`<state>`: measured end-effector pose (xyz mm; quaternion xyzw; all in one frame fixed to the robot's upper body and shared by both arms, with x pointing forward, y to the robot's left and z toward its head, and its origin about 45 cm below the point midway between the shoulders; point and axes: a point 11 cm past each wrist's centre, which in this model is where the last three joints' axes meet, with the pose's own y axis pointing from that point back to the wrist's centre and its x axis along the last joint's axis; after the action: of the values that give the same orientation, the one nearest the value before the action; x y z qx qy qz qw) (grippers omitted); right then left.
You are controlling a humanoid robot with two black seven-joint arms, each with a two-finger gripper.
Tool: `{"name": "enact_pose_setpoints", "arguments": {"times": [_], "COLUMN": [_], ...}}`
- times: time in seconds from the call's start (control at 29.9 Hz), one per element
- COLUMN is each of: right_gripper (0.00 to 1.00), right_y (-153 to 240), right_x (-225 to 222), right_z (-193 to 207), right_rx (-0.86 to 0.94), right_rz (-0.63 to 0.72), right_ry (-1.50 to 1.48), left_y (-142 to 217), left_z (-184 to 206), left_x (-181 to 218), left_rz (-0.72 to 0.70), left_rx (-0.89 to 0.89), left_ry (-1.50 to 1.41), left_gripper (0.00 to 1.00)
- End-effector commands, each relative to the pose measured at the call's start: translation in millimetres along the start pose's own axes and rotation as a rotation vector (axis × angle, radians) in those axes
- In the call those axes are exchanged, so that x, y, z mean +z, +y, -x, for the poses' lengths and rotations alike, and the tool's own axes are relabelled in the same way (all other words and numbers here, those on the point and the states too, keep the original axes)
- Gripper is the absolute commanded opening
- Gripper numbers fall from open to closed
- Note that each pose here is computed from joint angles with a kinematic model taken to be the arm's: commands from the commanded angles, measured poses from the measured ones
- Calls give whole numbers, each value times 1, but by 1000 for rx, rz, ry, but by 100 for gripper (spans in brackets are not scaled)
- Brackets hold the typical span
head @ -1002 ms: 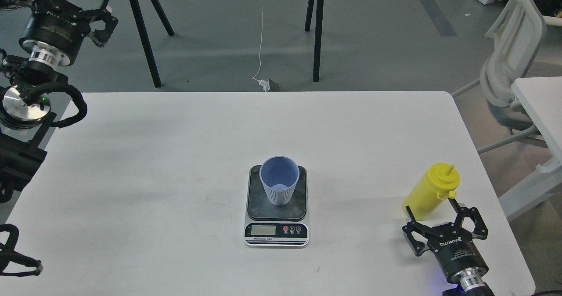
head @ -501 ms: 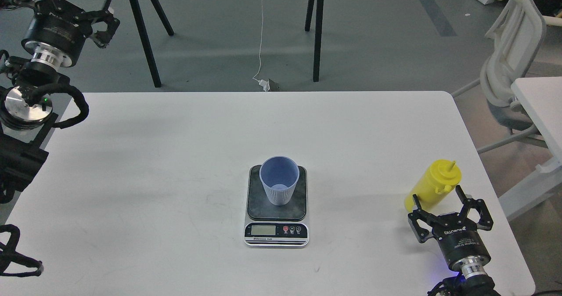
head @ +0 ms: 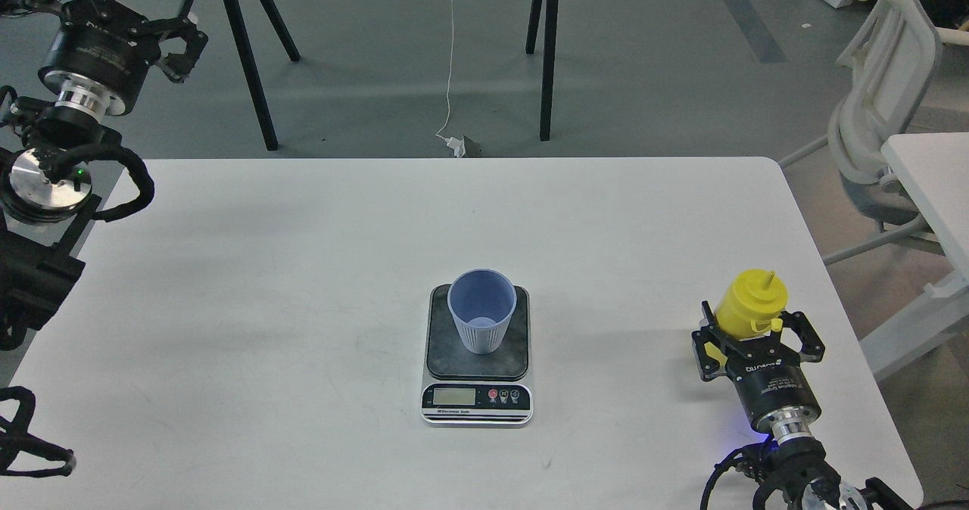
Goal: Pour seasoning into cup on scale with both arms
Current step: 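Lift the yellow bottle with the right gripper and tip it, then hold the bottle inverted over the blue cup and squeeze out seasoning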
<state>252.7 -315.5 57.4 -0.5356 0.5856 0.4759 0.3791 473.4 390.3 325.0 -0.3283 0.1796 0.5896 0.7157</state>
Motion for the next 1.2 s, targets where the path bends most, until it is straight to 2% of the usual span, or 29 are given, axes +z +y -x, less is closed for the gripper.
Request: {"name": "enact_pose_setpoints", "arguments": {"times": [0.0, 0.07, 0.3, 0.5, 0.63, 0.8, 0.87, 1.04, 1.17], "right_gripper": [39, 36, 36, 35, 34, 34, 34, 33, 33], "right_y": [-5, -14, -55, -84, -96, -112, -115, -118, -115], "right_x": [-13, -35, -111, -128, -109, -79, -69, 5, 40], "right_z": [7, 21, 99, 184, 243, 283, 291, 314, 318], "right_rx": [-21, -63, -254, -455, -619, -746, -778, -969, -1073], "right_rz": [-19, -30, -15, -1, 42, 86, 103, 214, 279], "right_ry": [27, 89, 500, 795, 1017, 1337, 1422, 1639, 1903], "left_y": [0, -1, 0, 1, 2, 3, 2, 9, 10], "left_z": [0, 1, 1, 0, -9, -10, -8, -14, -13], "left_x": [0, 0, -3, -7, -8, -26, -30, -33, -32], "left_rz": [2, 4, -2, -14, -22, -35, -33, -30, -26], "left_rx": [-1, -1, -2, 2, 40, 48, 40, 40, 23], "left_ry": [2, 5, 7, 8, -2, 31, 46, 64, 69], "left_gripper": [100, 100, 100, 100, 100, 100, 100, 100, 100]}}
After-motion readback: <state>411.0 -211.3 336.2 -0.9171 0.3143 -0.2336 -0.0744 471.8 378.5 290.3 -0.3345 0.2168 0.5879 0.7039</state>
